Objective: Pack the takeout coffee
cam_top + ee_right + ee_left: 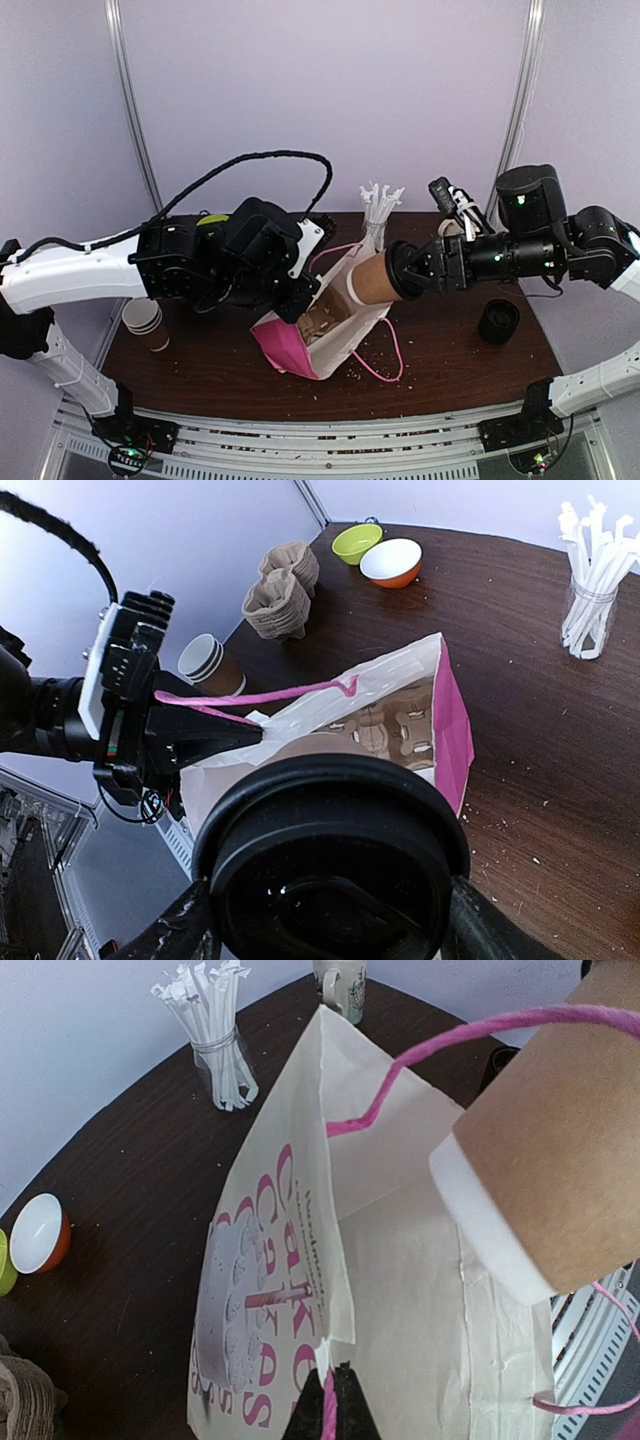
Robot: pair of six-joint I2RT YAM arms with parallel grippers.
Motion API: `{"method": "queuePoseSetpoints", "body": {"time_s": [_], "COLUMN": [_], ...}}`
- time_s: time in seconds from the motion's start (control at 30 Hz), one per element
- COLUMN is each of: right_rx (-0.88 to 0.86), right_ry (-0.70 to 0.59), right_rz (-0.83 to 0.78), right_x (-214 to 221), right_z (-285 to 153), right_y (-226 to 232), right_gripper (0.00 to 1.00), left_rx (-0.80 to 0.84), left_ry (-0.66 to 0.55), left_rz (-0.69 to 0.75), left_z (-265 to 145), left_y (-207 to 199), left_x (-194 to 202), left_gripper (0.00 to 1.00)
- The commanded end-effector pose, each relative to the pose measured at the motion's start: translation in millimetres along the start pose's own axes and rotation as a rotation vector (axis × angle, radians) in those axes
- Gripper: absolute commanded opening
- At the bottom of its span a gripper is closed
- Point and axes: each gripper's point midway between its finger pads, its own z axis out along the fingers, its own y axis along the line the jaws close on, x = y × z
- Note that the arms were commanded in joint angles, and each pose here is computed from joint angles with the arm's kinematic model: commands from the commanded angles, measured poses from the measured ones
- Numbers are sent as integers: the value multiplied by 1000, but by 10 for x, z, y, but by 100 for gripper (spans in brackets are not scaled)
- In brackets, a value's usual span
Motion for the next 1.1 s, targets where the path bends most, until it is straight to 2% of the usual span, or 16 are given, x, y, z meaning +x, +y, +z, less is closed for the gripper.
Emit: {"method": "queuePoseSetpoints", "body": {"time_s": [0.0, 0.13, 0.5, 1.07], "right_rx": [-21, -24, 108, 187], "right_ry": [-20, -11, -29, -208], "right_rz": [-22, -33, -95, -85], "right_x": [73, 146, 411, 682], "right_z": [151, 300, 662, 873], "right_y": [42, 69, -101, -280], "right_gripper": [59, 59, 58, 58], "left_rx": [5, 20, 45, 92], "left_ry": [-38, -50, -64, -93], "left_rz": [-11, -12, -36, -102], "left_z": [11, -13, -26, -74], "left_y": [-64, -129, -287, -404], "left_x": [-90, -138, -156, -226], "left_gripper": [0, 0, 0, 0]}}
